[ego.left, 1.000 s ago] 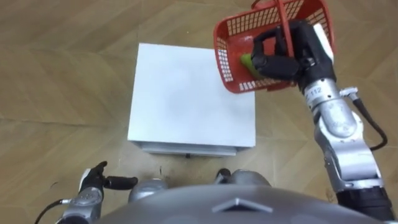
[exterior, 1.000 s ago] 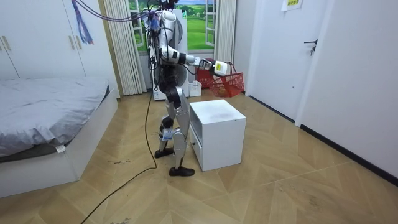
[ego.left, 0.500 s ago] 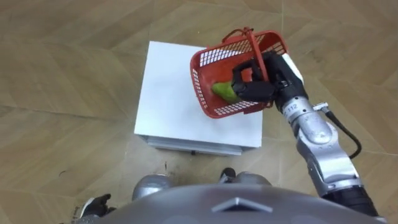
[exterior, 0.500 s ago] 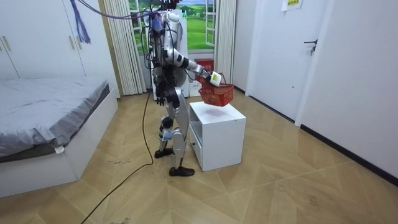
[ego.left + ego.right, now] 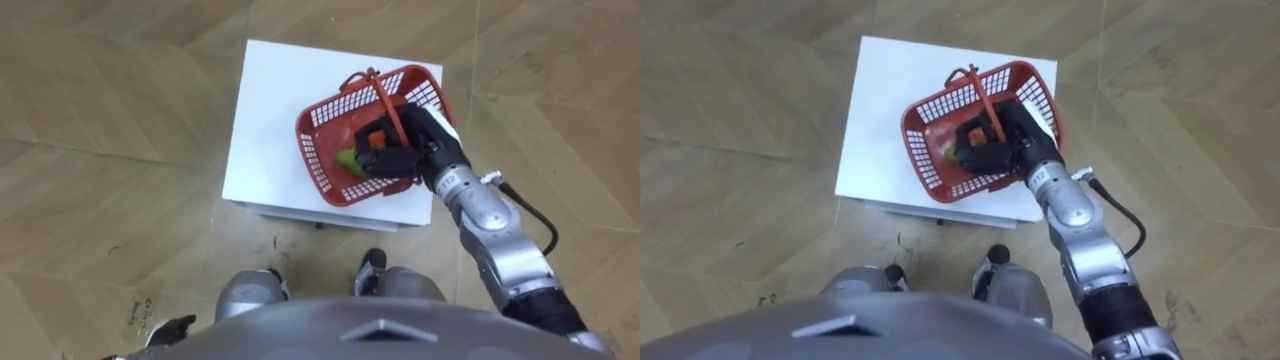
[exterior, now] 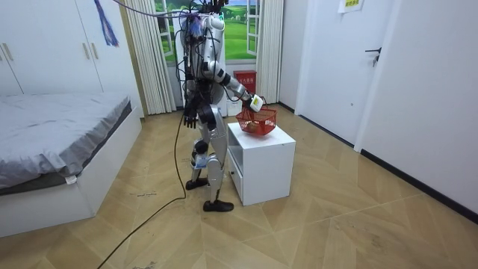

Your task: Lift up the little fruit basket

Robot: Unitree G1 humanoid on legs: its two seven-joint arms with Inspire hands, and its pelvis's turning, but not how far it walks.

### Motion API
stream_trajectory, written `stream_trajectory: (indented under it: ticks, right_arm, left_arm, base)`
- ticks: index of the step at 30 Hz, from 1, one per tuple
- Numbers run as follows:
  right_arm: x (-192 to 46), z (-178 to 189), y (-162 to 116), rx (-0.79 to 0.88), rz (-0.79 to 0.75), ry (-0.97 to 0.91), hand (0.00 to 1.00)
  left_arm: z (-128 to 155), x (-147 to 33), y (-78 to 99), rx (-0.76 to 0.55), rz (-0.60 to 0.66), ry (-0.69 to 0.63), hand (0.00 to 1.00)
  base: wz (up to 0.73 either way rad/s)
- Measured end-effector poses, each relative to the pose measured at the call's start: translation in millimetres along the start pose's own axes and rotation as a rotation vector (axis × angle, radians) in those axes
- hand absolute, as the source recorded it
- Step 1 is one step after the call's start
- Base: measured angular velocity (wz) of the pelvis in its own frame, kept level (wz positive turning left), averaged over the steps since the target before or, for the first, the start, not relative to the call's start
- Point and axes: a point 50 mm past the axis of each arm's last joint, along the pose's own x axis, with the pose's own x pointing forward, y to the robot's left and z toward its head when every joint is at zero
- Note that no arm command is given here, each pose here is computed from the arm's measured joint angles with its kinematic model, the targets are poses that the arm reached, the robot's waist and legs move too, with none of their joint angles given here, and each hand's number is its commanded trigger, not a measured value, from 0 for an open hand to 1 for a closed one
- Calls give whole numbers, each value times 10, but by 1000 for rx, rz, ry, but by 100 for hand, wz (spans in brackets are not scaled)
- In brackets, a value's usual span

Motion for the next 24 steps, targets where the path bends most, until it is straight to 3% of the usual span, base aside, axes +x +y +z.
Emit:
stream_trajectory:
  ticks: [24]
  right_arm:
    - [-16, -320, 23, 11, 16, 114, 0]
  left_arm:
    - [27, 2, -28, -2, -9, -4, 0]
  base:
    - [5]
